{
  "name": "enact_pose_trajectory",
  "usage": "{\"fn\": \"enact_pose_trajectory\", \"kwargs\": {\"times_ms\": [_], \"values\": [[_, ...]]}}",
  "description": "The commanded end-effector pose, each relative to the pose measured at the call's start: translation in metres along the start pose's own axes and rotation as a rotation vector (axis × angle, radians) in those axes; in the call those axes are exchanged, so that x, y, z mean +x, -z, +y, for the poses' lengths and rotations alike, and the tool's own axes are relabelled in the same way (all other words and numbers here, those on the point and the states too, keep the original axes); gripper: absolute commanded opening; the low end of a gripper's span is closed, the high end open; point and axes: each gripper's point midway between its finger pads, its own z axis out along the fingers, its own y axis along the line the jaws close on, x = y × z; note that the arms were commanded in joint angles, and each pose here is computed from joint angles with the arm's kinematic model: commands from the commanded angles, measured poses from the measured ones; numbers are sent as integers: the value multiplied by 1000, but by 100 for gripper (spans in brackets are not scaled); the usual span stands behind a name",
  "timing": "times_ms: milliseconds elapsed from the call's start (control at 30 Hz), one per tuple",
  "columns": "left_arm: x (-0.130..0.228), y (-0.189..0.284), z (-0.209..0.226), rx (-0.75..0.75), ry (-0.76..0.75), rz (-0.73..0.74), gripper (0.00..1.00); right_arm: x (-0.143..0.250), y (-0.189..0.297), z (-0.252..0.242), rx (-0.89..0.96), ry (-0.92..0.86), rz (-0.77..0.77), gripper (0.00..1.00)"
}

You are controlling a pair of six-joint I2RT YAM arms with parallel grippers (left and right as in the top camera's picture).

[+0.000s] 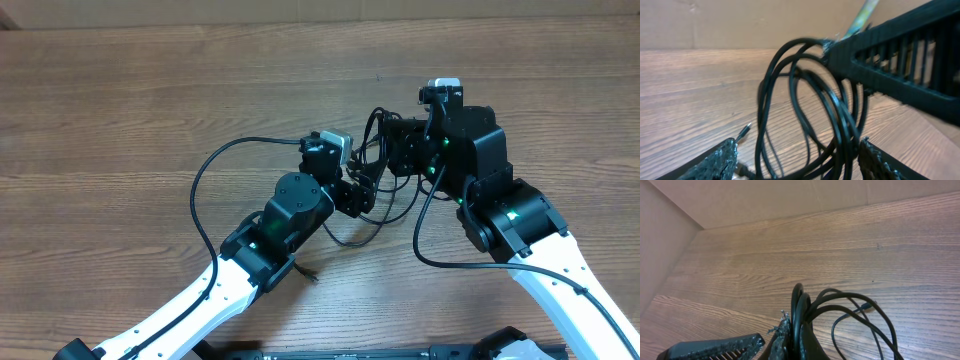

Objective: Untangle cables

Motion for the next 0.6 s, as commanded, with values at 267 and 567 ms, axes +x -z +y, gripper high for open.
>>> {"fn": "enact_pose_trajectory", "kwargs": {"times_ms": [267, 567], "values": [[-7, 1, -19, 98, 10, -11, 79, -15, 7, 7, -19, -2, -35, 4], [-7, 0, -17, 88, 10, -14, 72, -14, 7, 16, -70, 0, -23, 4]]}}
